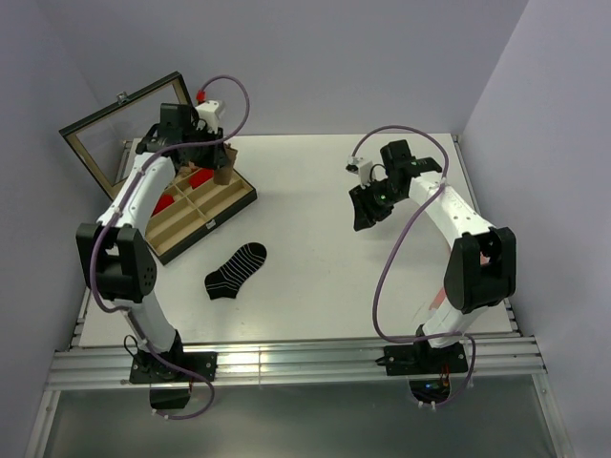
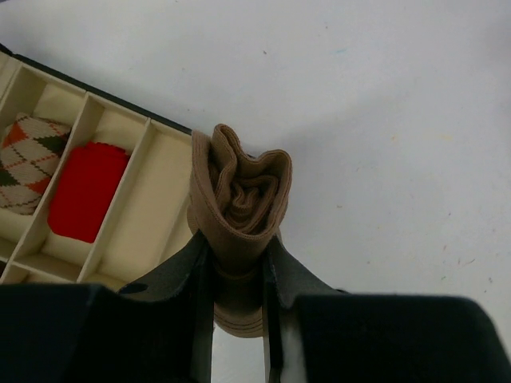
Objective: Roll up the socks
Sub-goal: Place the sock in the storage box.
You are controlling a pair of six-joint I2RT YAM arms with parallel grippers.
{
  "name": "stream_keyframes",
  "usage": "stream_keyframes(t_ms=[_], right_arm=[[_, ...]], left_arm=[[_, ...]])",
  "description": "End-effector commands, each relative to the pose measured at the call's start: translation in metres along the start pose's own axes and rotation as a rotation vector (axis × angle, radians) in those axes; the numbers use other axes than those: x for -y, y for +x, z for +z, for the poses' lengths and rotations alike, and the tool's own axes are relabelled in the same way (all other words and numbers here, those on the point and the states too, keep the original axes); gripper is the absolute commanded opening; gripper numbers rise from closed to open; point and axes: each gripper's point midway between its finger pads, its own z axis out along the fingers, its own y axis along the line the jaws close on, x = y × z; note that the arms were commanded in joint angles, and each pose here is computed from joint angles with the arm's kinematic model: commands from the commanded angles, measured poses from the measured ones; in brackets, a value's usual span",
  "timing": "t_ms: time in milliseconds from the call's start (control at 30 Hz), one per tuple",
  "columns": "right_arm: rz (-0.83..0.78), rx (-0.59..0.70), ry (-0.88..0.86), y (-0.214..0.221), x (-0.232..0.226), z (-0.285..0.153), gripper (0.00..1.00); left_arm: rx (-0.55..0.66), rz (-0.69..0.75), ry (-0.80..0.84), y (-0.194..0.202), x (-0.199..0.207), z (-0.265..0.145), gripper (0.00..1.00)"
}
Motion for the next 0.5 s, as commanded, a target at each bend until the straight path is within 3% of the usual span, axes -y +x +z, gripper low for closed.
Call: stream_keyframes(t_ms=[0,233,467], right_arm=[[-0.034,0.055,0.008,-0.012,-0.001,-0.008,0.46],[-0.041,0.06,0.013,-0.012,0.0,-0.007,0.45],[-0.04,0.05,-0.002,-0.006,-0.001,-0.002,0.45]], left_arm=[[-0.016,0.18,0.152,-0.002,0.011,0.005,0.0],[-0.188,0.212,0.127,0.032,-0.019,0.039,0.0],[-0.24,0.221,0.167,0.052,-0.02,0.052,0.0]])
